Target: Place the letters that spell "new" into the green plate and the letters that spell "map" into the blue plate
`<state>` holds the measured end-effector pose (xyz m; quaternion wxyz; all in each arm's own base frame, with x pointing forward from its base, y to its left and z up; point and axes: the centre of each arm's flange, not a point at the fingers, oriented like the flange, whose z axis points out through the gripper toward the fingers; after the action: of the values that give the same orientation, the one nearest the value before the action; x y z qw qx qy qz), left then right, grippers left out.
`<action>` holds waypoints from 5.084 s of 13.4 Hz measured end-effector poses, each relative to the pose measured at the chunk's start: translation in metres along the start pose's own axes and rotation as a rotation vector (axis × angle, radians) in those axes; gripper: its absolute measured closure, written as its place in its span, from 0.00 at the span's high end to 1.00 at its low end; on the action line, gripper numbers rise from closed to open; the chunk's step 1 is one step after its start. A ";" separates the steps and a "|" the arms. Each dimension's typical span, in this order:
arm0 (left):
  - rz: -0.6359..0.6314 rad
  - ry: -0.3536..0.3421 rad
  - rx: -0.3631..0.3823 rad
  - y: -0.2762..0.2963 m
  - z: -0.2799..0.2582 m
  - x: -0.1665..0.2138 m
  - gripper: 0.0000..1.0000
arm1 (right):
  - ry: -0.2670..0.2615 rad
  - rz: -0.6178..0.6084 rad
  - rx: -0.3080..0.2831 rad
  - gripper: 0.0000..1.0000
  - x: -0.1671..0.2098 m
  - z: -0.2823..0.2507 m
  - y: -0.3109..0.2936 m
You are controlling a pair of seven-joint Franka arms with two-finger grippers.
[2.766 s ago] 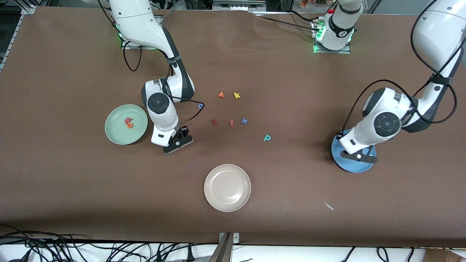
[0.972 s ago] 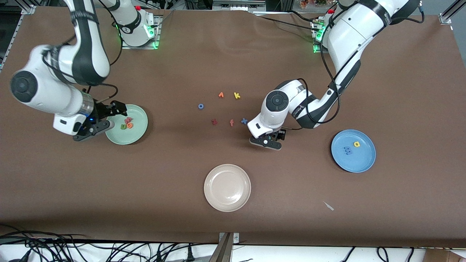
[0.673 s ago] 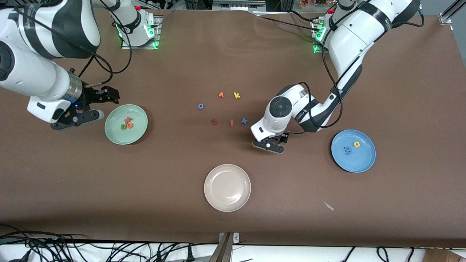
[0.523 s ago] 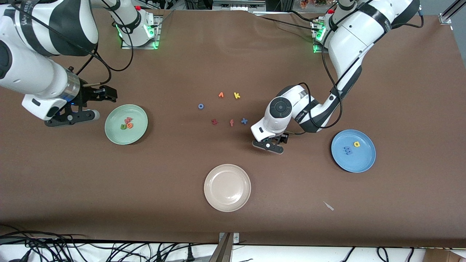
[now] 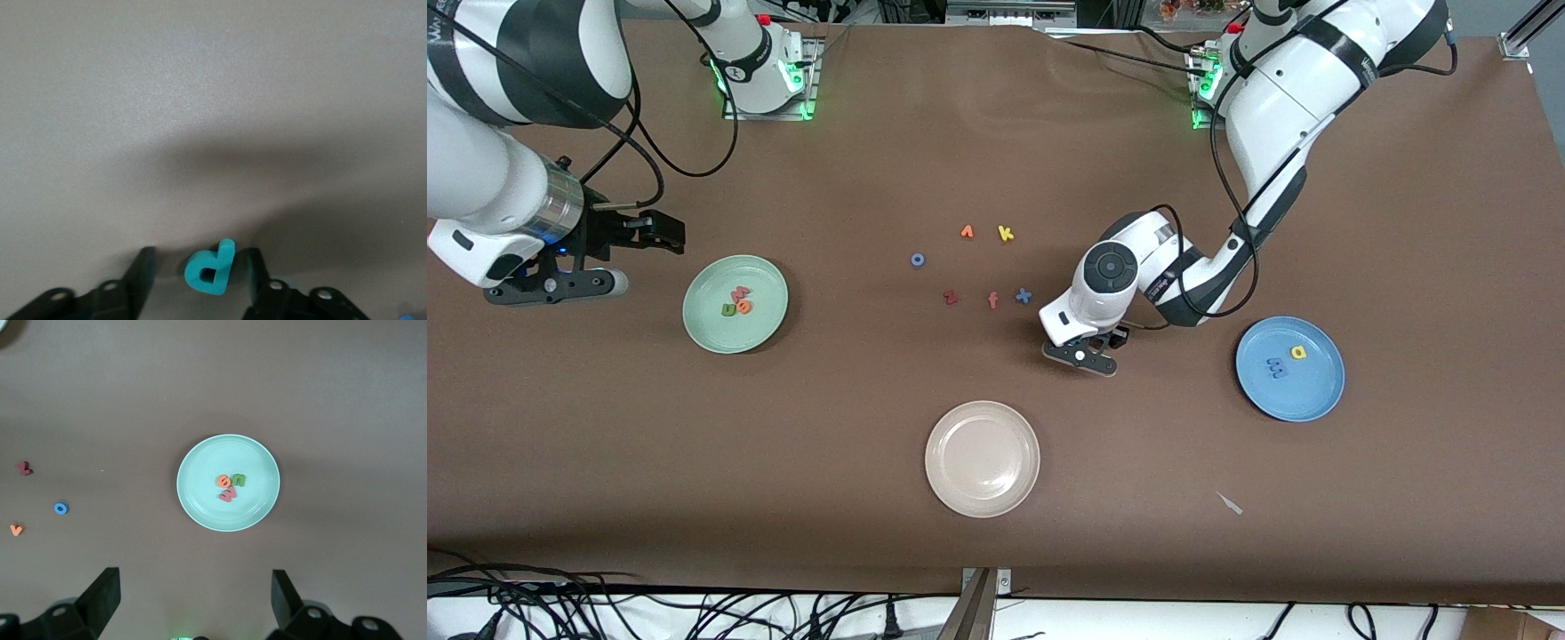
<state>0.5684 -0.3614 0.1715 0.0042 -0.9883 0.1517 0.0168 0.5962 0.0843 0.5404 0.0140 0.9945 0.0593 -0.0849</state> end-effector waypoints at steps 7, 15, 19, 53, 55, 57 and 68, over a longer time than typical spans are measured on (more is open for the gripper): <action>-0.008 0.006 -0.001 -0.004 -0.004 0.005 0.29 | 0.028 0.151 0.034 1.00 -0.023 -0.008 0.021; -0.095 -0.143 0.061 -0.196 -0.085 0.027 0.29 | 0.171 0.241 0.050 1.00 -0.062 -0.039 0.079; -0.127 -0.194 0.040 -0.293 -0.069 0.008 0.29 | 0.178 0.238 0.096 1.00 -0.065 -0.039 0.098; -0.198 -0.109 -0.003 -0.339 -0.412 -0.127 1.00 | 0.154 0.125 0.034 1.00 -0.066 -0.041 0.067; -0.200 -0.091 0.003 -0.337 -0.416 -0.128 1.00 | 0.154 0.125 0.034 1.00 -0.066 -0.041 0.067; -0.244 -0.078 0.008 -0.334 -0.415 -0.125 1.00 | 0.154 0.125 0.034 1.00 -0.066 -0.041 0.067; -0.331 -0.059 -0.047 -0.329 -0.413 -0.121 1.00 | 0.154 0.125 0.032 1.00 -0.066 -0.041 0.067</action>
<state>0.5653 -0.0172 0.5891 -0.0118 -0.9987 -0.0137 0.0483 0.5465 0.0119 0.5930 -0.0014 1.0000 -0.0031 -0.0083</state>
